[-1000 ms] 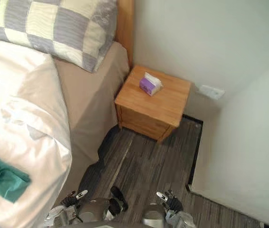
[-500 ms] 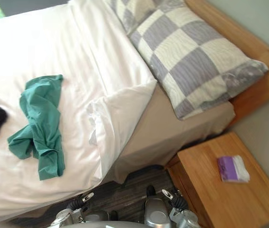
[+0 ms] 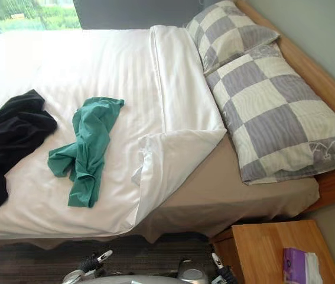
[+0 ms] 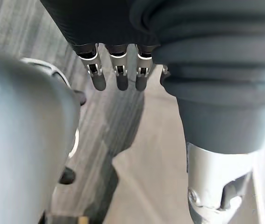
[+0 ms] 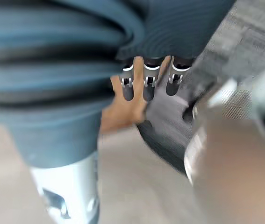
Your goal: Tidy the bed and pick cloth on bed and put in laundry
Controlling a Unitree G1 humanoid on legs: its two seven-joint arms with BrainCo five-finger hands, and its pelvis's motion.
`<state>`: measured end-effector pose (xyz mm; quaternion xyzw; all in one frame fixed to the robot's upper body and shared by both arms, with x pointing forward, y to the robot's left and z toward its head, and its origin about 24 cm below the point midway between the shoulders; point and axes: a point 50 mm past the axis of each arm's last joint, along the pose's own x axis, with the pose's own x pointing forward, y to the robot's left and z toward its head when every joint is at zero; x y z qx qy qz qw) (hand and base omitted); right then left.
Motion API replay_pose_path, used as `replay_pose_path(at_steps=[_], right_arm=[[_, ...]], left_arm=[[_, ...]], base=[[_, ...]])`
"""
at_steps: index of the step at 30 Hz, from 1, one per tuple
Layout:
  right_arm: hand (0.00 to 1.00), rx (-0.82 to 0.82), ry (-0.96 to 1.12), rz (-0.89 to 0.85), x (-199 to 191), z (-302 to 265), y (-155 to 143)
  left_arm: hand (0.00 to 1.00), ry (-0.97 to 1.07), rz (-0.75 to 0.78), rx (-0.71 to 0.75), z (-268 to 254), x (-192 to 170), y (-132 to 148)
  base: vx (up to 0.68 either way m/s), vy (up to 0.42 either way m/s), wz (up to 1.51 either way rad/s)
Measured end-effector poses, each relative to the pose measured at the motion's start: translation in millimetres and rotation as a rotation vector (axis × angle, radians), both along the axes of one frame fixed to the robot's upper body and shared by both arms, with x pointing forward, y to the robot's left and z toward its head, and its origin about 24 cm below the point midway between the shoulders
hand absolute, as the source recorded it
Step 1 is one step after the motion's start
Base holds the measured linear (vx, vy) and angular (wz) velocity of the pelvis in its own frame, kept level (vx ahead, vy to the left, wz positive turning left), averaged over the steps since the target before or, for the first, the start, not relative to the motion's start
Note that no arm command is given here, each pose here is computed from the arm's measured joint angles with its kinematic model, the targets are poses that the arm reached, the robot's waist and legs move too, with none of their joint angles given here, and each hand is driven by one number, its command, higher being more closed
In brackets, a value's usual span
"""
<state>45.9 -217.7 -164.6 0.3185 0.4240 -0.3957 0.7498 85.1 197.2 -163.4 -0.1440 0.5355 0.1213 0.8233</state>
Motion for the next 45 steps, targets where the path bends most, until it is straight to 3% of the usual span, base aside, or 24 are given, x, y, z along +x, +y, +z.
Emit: replay_pose_path(at_steps=[6, 8, 11, 14, 22, 26, 29, 33, 38, 45], right_arm=[[0.00, -0.237, 0.010, -0.271, -8, 21, -52], [0.00, -0.444, -0.068, -0.345, 7, 54, -105], [0.00, -0.750, -0.216, -0.250, 47, 118, -165], [0.00, -0.964, -0.403, -0.106, 105, 179, -184], [0.00, -1.322, -0.726, 0.573, 241, 284, -116], [0.00, -1.493, -0.798, 0.862, 277, 320, -74], [0.00, -1.522, -0.852, 1.006, 293, 333, -48], [0.00, -1.532, -0.906, 1.143, 306, 347, -19], [0.00, -1.651, -1.002, 1.196, 320, 397, 14], [0.00, -1.717, -0.941, 1.286, 327, 405, 20]], left_arm=[[0.00, 0.036, -0.001, 0.013, -1, -5, 8], [0.00, 0.046, -0.012, 0.049, 1, -7, 18], [0.00, 0.072, -0.045, 0.091, 2, -13, 28], [0.00, 0.109, -0.068, 0.127, 2, -21, 38], [0.00, 0.101, -0.118, 0.135, 4, -18, 37], [0.00, 0.107, -0.149, 0.137, 3, -19, 32], [0.00, 0.106, -0.148, 0.135, 3, -20, 31], [0.00, 0.082, -0.151, 0.136, 5, -18, 30], [0.00, -0.040, -0.175, 0.128, 14, 20, 28], [0.00, -0.159, -0.182, 0.072, 22, 46, 13]], base=[[-0.11, 0.009, 0.03], [-0.08, 0.026, 0.08], [0.00, 0.057, 0.02], [0.07, 0.058, -0.02], [0.06, 0.011, 0.07], [0.02, -0.012, 0.21], [-0.03, 0.002, 0.20], [-0.09, 0.009, 0.20], [-0.19, 0.038, 0.15], [-0.11, 0.004, 0.04]])
